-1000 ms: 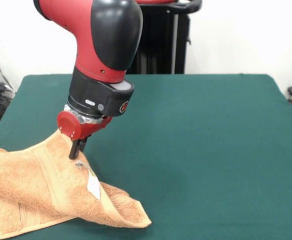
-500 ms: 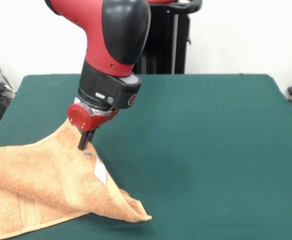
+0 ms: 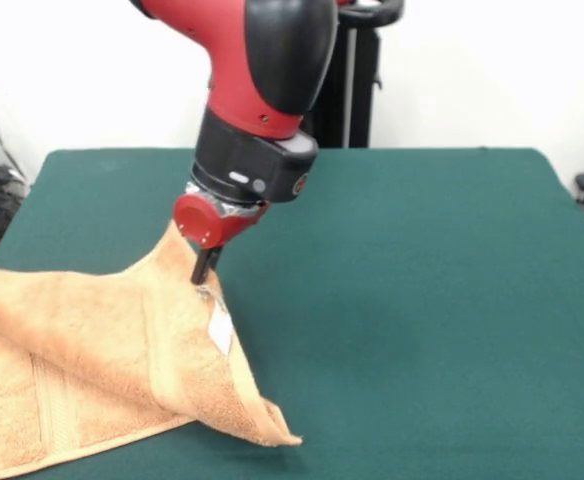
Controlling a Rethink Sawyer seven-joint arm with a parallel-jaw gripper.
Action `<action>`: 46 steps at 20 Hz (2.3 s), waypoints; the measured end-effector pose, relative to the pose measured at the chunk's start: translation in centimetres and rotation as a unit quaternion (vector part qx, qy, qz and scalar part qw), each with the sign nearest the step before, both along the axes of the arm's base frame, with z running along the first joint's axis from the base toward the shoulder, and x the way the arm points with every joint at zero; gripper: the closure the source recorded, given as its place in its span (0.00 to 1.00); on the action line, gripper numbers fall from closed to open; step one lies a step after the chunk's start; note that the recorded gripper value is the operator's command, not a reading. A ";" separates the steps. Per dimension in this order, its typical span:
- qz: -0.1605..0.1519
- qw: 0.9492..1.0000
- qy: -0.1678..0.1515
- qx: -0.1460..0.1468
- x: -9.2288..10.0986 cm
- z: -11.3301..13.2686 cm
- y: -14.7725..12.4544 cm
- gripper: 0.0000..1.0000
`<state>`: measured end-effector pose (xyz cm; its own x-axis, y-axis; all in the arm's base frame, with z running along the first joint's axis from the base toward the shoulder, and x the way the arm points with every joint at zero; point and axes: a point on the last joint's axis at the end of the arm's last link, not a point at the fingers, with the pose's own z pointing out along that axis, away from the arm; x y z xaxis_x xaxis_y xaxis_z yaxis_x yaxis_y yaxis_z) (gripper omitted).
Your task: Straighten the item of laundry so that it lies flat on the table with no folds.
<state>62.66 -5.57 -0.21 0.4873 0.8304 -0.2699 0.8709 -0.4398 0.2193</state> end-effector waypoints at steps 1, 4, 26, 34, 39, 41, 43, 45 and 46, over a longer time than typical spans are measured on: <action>0.001 1.000 0.001 0.000 -0.1 0.0 0.2 1.00; 0.003 1.000 0.008 0.001 -0.8 -0.3 0.8 1.00; -0.013 1.000 0.018 0.019 -4.0 0.8 2.2 1.00; -0.010 0.999 0.024 0.021 -4.7 0.3 2.8 1.00; -0.005 0.999 0.026 0.020 -4.9 0.2 3.4 1.00; -0.005 0.999 0.025 0.019 -5.0 0.2 3.5 1.00; -0.004 1.000 0.025 0.018 -5.2 0.1 3.6 1.00; -0.002 1.000 0.026 0.017 -5.5 0.1 3.9 1.00; 0.000 0.999 0.027 0.017 -5.7 0.0 4.1 1.00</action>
